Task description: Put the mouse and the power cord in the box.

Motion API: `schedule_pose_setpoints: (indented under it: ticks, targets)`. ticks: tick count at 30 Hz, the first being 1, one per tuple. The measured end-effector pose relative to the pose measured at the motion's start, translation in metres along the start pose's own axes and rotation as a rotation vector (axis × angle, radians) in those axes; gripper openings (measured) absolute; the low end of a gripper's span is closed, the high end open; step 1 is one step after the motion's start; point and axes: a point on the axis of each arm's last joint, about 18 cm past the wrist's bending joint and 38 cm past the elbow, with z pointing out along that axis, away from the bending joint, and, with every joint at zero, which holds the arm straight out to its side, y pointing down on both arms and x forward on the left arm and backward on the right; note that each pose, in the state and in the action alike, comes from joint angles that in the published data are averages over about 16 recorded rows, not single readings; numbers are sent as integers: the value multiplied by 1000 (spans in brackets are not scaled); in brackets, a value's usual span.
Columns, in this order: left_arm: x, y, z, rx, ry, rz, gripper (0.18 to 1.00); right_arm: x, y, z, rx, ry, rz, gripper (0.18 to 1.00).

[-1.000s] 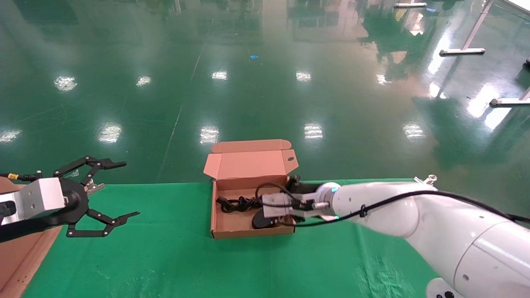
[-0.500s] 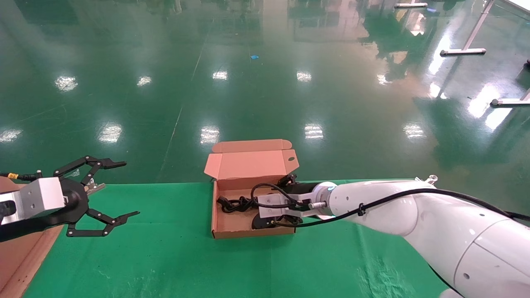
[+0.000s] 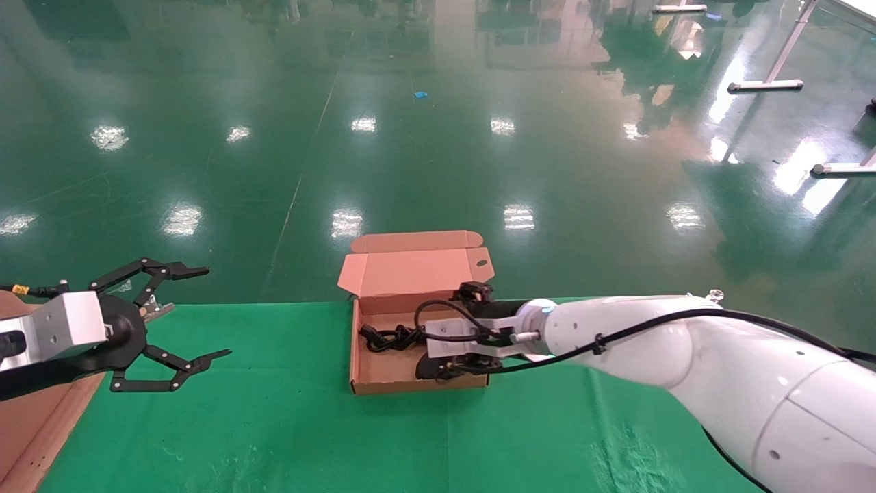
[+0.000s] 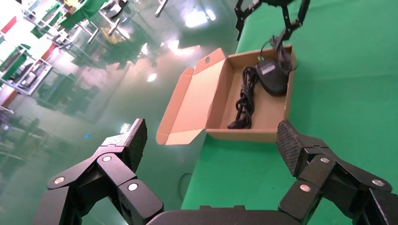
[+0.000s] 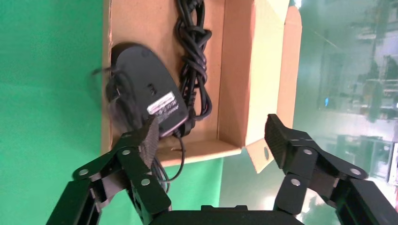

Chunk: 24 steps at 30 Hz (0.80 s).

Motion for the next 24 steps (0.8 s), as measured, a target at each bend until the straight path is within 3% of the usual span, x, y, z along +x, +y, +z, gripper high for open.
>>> schedule_pose_setpoints:
  ticks: [5, 12, 24]
  targets:
    - [3, -9, 6, 43, 12, -40, 1001, -12, 3, -5, 41, -31, 95, 833]
    - [8, -28, 14, 116, 40, -110, 1001, -34, 6, -19, 140, -94, 292, 931]
    - [19, -63, 23, 227, 105, -224, 1001, -54, 11, -65, 351, -167, 585, 995]
